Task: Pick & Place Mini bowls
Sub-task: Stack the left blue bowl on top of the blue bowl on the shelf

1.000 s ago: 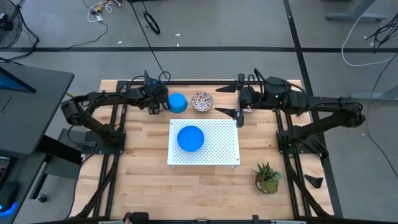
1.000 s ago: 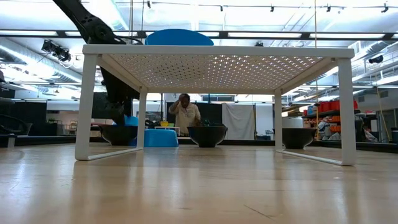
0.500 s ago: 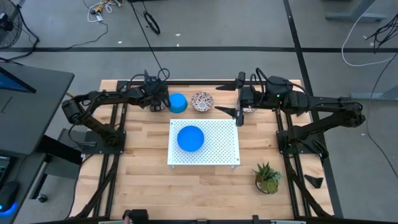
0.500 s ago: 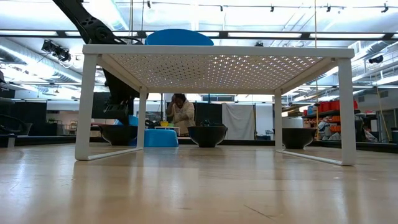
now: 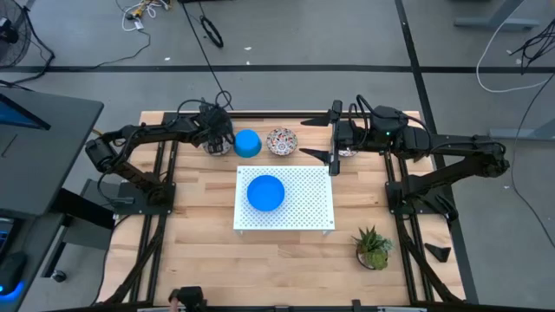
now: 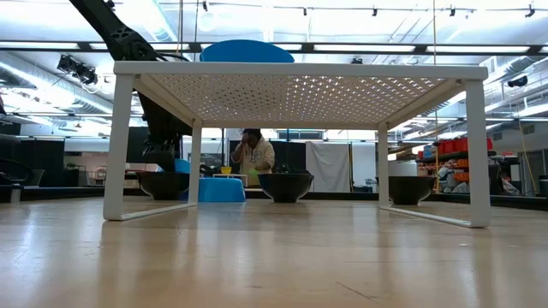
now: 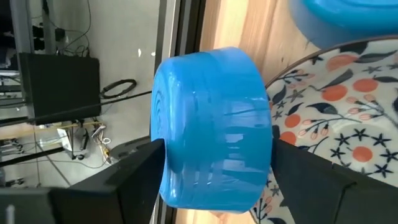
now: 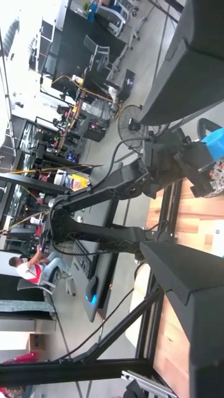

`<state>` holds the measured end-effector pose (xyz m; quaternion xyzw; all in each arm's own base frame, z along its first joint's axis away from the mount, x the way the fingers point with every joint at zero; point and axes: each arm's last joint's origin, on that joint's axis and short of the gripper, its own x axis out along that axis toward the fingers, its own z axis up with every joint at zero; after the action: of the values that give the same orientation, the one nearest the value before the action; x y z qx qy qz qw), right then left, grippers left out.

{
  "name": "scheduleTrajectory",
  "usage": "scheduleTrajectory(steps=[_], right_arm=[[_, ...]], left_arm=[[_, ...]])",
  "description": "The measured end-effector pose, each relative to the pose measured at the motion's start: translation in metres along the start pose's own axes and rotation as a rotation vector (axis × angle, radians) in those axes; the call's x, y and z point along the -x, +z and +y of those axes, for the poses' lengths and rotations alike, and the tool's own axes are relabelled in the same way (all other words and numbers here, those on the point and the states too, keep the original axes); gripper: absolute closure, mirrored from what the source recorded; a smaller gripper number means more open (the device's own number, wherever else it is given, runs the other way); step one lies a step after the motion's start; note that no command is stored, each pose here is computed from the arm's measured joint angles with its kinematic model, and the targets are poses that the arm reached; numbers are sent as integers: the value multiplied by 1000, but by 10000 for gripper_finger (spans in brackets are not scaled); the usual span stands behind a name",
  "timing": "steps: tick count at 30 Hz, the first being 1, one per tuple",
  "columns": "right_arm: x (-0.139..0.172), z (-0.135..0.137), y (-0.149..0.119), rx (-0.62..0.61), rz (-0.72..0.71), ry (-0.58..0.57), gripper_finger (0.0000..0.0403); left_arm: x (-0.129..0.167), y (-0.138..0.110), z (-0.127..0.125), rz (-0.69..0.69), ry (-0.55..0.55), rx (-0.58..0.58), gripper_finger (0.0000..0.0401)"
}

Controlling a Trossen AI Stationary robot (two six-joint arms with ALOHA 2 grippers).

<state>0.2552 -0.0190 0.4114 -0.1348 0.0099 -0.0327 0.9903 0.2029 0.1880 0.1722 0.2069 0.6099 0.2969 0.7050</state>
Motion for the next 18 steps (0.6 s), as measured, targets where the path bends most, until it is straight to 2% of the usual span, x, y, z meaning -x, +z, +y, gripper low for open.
scheduleTrajectory(steps=[7, 14, 18], right_arm=[[0, 0, 2, 0, -17, -5, 82], [0, 0, 2, 0, -18, -5, 82], [0, -1, 2, 0, -23, -6, 82]], left_arm=[[0, 1, 0, -5, -5, -2, 160], [0, 0, 0, 14, 10, -4, 150], [1, 0, -1, 30, 20, -12, 158]])
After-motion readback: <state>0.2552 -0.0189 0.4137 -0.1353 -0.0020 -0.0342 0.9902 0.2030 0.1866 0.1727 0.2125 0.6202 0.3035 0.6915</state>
